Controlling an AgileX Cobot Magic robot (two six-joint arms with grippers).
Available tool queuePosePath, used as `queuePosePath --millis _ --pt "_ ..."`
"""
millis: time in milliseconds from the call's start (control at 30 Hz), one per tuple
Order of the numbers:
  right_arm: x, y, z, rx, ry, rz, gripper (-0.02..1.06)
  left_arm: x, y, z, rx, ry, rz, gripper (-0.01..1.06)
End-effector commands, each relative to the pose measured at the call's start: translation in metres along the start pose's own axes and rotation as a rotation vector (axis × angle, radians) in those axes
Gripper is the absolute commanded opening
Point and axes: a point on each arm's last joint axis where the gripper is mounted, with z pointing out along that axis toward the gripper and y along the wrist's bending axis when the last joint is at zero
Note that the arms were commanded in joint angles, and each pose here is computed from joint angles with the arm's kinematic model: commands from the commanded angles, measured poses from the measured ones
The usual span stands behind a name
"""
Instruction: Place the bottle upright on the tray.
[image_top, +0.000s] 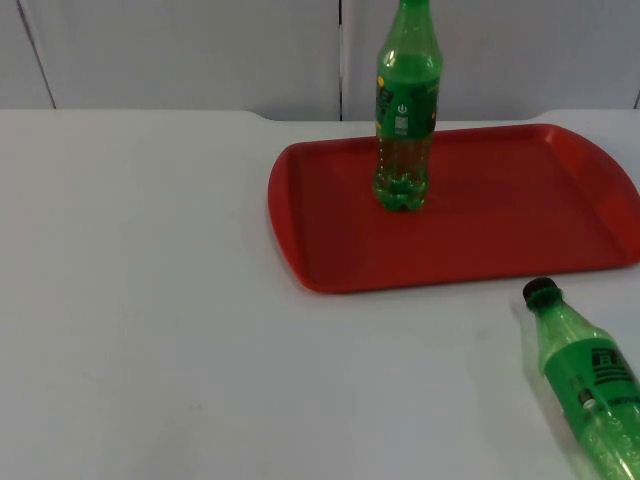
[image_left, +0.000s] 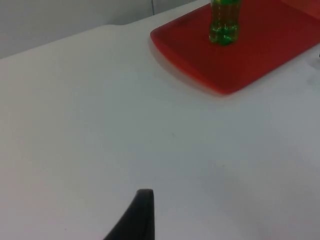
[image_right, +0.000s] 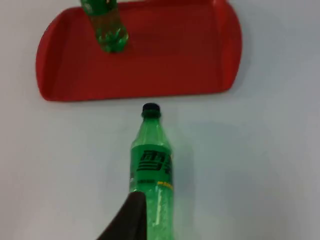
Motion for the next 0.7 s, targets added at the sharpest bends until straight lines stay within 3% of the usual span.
queuePosePath --millis 0,267,300,467,667 --pt "-0.018 0.002 0.012 -0.023 0.060 0.029 1.04 0.001 -0.001 0.000 0.013 0.004 -0.002 1.05" --pt "-0.054 0.005 0.079 -0.077 0.343 0.080 1.04 0.001 -0.001 0.000 0.013 0.004 -0.002 1.05" --pt "-0.054 0.005 0.079 -0.077 0.343 0.080 1.04 0.001 -0.001 0.000 0.013 0.004 -0.002 1.05" --pt "-0.059 0.006 0.132 -0.101 0.545 0.084 1.04 0.001 -0.001 0.000 0.013 0.004 -0.002 1.05" --pt "-0.057 0.020 0.167 -0.116 0.633 0.046 1.04 0.001 -0.001 0.000 0.013 0.004 -0.002 1.05"
